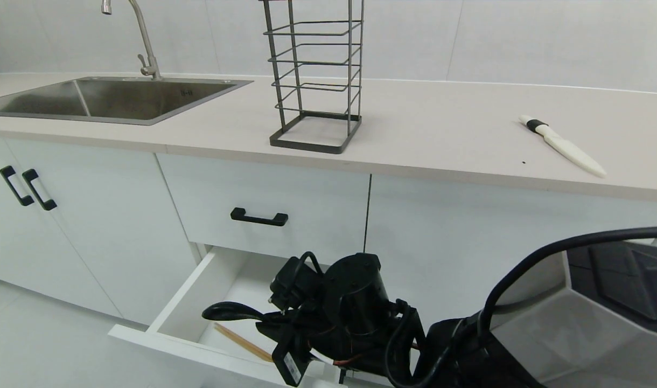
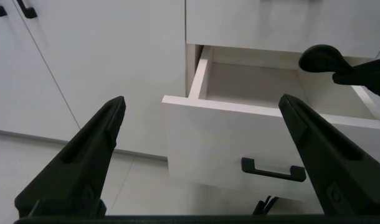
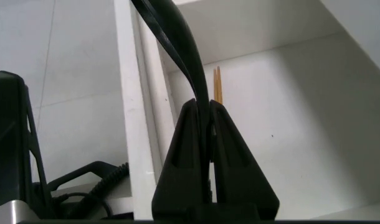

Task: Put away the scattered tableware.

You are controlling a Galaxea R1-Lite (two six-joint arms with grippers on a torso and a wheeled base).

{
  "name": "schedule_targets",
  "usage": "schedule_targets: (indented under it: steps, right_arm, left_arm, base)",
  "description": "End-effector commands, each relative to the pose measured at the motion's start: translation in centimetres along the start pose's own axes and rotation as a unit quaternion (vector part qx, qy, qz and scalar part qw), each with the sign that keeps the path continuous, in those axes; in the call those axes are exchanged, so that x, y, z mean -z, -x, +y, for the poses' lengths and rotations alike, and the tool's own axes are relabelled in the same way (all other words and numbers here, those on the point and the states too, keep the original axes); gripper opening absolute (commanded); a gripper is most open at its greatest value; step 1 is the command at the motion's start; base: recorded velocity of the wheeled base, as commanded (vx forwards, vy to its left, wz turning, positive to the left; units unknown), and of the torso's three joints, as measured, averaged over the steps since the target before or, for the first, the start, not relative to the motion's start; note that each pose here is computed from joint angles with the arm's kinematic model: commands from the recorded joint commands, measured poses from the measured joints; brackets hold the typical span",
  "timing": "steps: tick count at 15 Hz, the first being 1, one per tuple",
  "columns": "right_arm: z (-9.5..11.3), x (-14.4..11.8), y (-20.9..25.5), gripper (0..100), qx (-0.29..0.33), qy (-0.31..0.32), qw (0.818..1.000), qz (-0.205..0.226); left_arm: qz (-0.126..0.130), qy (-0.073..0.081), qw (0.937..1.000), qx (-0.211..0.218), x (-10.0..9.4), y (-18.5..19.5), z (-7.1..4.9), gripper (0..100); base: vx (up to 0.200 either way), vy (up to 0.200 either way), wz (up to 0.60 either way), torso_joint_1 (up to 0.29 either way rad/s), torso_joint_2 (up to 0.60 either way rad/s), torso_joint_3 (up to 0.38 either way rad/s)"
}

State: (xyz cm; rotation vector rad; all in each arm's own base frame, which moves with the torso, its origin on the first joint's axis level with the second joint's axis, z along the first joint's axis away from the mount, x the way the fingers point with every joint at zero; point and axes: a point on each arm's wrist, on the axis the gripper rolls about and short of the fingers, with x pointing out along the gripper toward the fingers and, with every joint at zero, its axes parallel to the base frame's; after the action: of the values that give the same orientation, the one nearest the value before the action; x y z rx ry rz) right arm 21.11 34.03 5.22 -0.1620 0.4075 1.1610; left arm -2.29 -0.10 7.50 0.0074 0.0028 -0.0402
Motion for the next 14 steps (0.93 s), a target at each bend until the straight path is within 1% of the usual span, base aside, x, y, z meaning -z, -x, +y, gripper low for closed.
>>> schedule_targets:
  steps: [1,4,5,7,10,12,14]
  right_arm:
    - [-0.5,-0.3,0.2,0,0.006,-0.002,1.000,-0.005]
    - [-1.8,0.5,-0.6,0,0.019,-0.009,1.000,0.002]
    - [-1.9,0.6,-0.8,0,0.019,-0.009,1.000,0.003]
    - [-3.2,1.7,-2.9,0,0.029,-0.014,0.999,0.008]
    - [-3.9,2.1,-5.3,0,0.033,-0.013,0.999,0.007]
    - [-4.4,3.2,-6.7,0,0.034,-0.015,0.999,0.015]
    - [-4.6,3.8,-7.6,0,0.035,-0.016,0.999,0.021]
  left_arm:
    - [0.001,0.000,1.0000,0.000,0.0,0.0,0.0,100]
    - [0.001,0.000,1.0000,0.000,0.0,0.0,0.0,100]
    - [0.001,0.000,1.0000,0.000,0.0,0.0,0.0,100]
    - [0.001,0.000,1.0000,0.000,0.0,0.0,0.0,100]
    - [0.001,0.000,1.0000,0.000,0.0,0.0,0.0,100]
    - [0.000,0.000,1.0000,0.000,0.0,0.0,0.0,100]
    - [0.001,0.000,1.0000,0.000,0.0,0.0,0.0,100]
  base:
    - [0.000,0.000,0.00,0.000,0.00,0.000]
    - [0.000,0.000,0.00,0.000,0.00,0.000]
    - [0.000,0.000,0.00,0.000,0.00,0.000]
    - [0.000,0.000,0.00,0.000,0.00,0.000]
    - [0.000,0.000,0.00,0.000,0.00,0.000]
    - [0.000,0.000,0.00,0.000,0.00,0.000]
    - [0.000,0.000,0.00,0.000,0.00,0.000]
